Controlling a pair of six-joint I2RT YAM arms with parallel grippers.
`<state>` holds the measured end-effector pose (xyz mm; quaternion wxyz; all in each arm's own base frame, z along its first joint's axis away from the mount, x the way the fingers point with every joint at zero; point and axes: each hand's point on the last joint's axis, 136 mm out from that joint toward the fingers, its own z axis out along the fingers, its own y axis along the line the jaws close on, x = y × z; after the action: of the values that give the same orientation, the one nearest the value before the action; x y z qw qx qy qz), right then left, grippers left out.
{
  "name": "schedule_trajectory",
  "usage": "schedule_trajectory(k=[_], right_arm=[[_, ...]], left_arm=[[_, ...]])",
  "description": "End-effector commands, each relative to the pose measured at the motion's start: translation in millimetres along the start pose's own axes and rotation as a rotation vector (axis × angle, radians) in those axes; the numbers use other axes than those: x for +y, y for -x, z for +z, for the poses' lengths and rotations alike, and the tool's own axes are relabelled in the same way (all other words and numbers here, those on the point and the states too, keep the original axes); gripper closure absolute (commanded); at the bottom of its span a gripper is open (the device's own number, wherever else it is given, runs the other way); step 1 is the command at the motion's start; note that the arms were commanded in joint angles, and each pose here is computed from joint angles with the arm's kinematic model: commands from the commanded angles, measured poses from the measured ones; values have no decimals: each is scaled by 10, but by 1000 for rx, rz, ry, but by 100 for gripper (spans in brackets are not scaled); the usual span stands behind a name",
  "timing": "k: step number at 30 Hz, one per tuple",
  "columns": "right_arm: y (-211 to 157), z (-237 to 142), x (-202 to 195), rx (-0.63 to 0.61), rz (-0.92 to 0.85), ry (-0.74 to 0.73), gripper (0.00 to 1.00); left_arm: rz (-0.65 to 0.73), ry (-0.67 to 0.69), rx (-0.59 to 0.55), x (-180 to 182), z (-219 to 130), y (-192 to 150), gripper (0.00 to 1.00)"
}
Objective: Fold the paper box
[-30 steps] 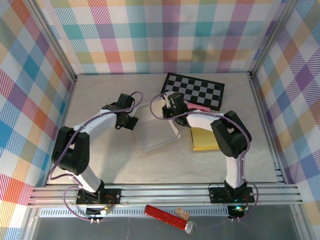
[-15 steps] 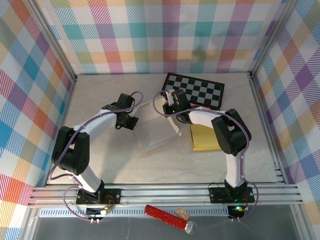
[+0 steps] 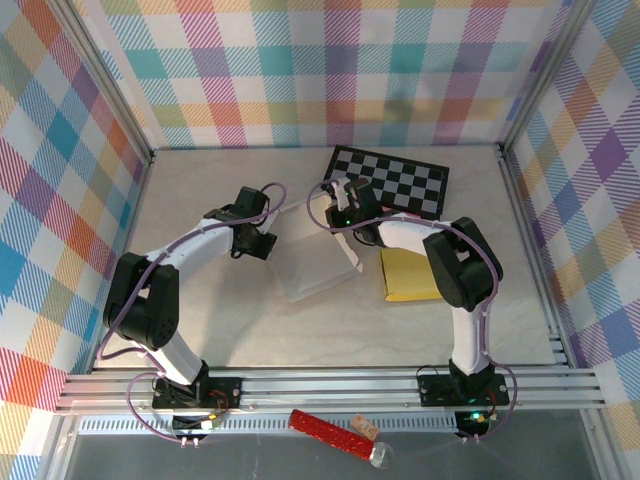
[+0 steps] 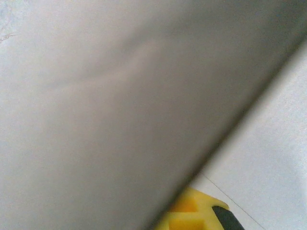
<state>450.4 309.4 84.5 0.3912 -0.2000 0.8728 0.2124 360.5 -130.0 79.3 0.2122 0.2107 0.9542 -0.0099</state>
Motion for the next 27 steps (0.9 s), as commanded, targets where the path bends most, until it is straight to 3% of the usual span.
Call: schedule_trajectory(k=[1, 8, 16, 19, 22, 27], right_arm=[[101, 34, 8, -22, 7, 20, 91], [70, 17, -117, 4, 64, -105, 100], [-120, -202, -338, 107, 198, -521, 100], [-155, -280, -294, 149, 241, -608, 100], [-151, -370, -202, 197, 235, -679, 100], [-285, -548, -33, 322, 323, -655, 100]], left_arm=[[28, -34, 12, -89, -66, -13, 100], [-9, -26, 10, -72, -77, 40, 100], [-99, -33, -11, -92, -121, 118, 100], [-119, -47, 5, -117, -111, 119, 100], [-142, -47, 50, -121, -82, 91, 100], [-168, -51, 147, -130, -31, 15, 100]])
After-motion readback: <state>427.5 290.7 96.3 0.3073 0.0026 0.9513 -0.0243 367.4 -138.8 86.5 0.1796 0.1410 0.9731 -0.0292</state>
